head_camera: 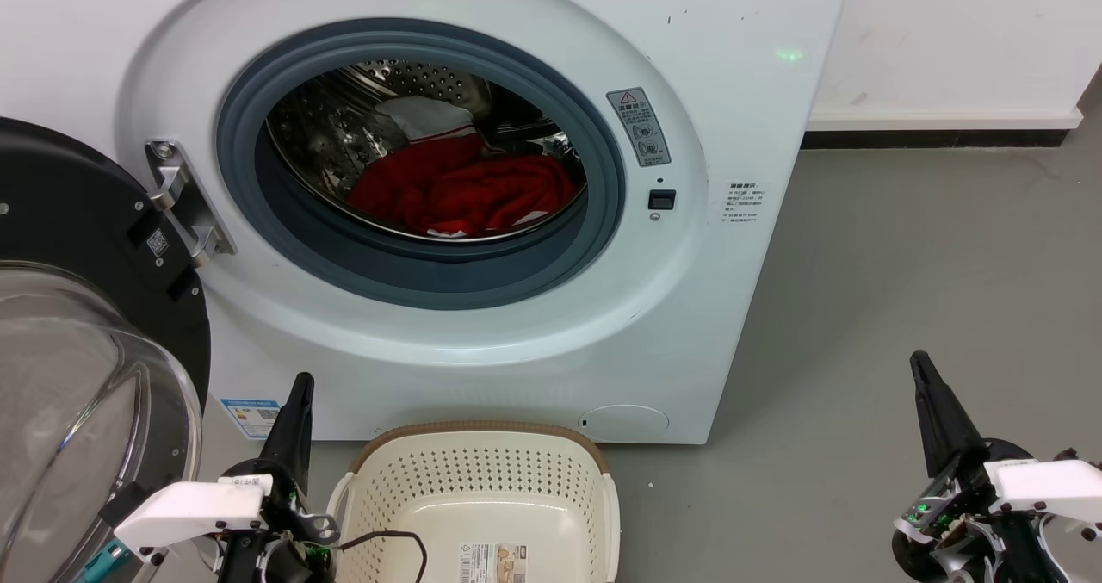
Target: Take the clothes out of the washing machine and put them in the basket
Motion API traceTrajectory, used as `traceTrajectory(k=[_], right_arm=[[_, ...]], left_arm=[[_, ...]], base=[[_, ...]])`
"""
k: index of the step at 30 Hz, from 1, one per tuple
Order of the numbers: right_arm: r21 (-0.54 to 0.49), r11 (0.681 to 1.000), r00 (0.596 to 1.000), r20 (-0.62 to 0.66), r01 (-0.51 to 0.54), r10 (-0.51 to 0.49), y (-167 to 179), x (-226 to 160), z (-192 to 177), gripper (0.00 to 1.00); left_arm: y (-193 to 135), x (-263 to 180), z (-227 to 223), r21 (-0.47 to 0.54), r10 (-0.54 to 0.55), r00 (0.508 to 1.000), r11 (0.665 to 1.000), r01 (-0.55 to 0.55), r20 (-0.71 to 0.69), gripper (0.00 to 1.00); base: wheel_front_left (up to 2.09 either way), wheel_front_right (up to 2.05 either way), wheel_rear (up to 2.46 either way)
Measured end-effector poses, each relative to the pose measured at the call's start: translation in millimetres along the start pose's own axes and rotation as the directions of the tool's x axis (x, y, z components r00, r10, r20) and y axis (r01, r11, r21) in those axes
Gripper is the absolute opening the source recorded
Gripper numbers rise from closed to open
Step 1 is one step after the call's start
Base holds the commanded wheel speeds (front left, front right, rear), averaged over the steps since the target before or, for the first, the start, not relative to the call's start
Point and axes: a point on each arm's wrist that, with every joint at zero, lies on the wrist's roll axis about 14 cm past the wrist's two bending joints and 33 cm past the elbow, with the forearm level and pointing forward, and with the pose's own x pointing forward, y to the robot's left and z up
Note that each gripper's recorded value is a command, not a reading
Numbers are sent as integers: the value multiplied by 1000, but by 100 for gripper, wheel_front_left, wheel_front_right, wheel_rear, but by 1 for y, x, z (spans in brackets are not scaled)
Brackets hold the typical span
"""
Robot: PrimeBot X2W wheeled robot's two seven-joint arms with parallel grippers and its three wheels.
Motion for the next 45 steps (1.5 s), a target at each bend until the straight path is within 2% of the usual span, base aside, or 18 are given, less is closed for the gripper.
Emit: traceTrajectory(k=[16,17,21,31,36,45], right_arm=[[0,1000,1000,0,0,0,0,0,0,0],[0,1000,1000,0,5,-5,-2,-1,0,100],[4,998,998,6,61,-61,-21,-10,0,100],[-80,995,998,22,53,-51,-17,-11,-1,100],[-175,984,999,35,37,-31,-10,-10,1,100],[-342,940,999,48,19,-3,-2,-11,2,100]], left_arm=[[0,0,0,0,0,1000,1000,0,0,0],[2,-1,0,-1,6,1000,1000,-6,0,100],[21,-9,-2,-6,63,998,998,-63,0,100],[16,-8,-8,40,49,999,998,-49,7,100],[7,-5,-9,142,23,1000,990,-25,11,100],[-15,-1,-13,328,-46,999,944,41,6,100]], base=[[0,0,0],[0,0,0],[0,0,0],[0,0,0],[0,0,0],[0,0,0]])
